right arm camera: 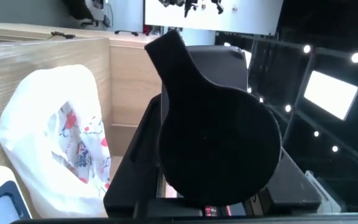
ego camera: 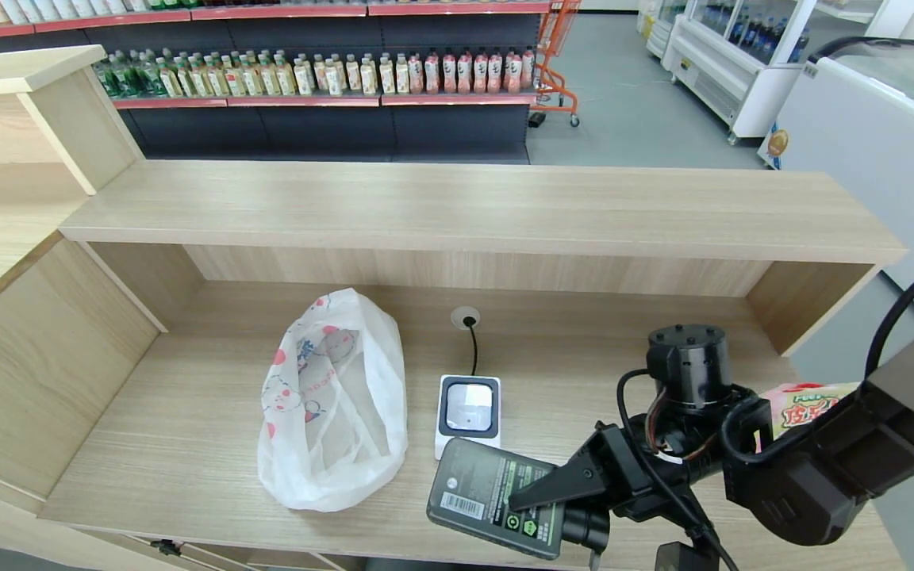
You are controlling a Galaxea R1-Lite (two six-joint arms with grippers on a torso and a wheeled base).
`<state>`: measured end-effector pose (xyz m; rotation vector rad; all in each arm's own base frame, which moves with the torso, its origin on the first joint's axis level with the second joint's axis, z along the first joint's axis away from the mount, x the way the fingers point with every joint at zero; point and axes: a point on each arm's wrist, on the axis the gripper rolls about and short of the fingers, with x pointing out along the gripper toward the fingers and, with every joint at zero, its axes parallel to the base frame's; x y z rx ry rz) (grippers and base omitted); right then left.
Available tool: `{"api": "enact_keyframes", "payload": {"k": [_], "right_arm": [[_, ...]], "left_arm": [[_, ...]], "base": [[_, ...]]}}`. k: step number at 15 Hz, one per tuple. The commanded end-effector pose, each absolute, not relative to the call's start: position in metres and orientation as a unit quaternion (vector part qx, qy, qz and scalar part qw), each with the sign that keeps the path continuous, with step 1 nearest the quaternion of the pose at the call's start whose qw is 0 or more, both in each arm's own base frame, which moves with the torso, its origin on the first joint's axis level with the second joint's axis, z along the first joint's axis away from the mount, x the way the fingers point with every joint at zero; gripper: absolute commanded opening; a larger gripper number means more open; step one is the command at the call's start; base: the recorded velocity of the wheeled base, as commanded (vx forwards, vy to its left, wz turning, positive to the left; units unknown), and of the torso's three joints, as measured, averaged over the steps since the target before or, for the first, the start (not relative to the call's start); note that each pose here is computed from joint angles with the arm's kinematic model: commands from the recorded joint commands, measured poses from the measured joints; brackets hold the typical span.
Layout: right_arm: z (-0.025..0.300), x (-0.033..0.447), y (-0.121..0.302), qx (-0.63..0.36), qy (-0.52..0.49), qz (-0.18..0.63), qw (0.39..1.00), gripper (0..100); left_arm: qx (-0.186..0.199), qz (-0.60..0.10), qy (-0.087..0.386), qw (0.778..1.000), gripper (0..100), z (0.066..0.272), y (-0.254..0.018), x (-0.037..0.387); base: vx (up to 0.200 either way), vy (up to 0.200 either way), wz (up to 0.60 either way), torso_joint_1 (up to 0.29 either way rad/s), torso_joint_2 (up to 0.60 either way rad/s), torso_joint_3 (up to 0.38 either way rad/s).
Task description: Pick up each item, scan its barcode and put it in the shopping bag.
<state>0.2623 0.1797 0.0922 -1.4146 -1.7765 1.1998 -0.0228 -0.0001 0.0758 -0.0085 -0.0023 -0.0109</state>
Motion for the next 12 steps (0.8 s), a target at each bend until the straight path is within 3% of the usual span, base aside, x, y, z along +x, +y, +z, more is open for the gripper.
{"api": "enact_keyframes", "payload": {"k": [1, 12], "right_arm": [[0.086, 0.266, 0.189, -0.521, -0.667, 0.454, 0.28, 0], [0.08, 0.277, 0.204, -0.514, -0.672, 0.457, 0.277, 0]], "left_arm": [[-0.004, -0.005, -0.002, 1.0, 100, 0.076, 0.0, -0.023], [-0.005, -0.005, -0.002, 1.0, 100, 0.076, 0.0, -0.023]], "base": [[0.0, 0.0, 0.0, 0.0, 0.0, 0.0], [0.0, 0.0, 0.0, 0.0, 0.0, 0.0]]}}
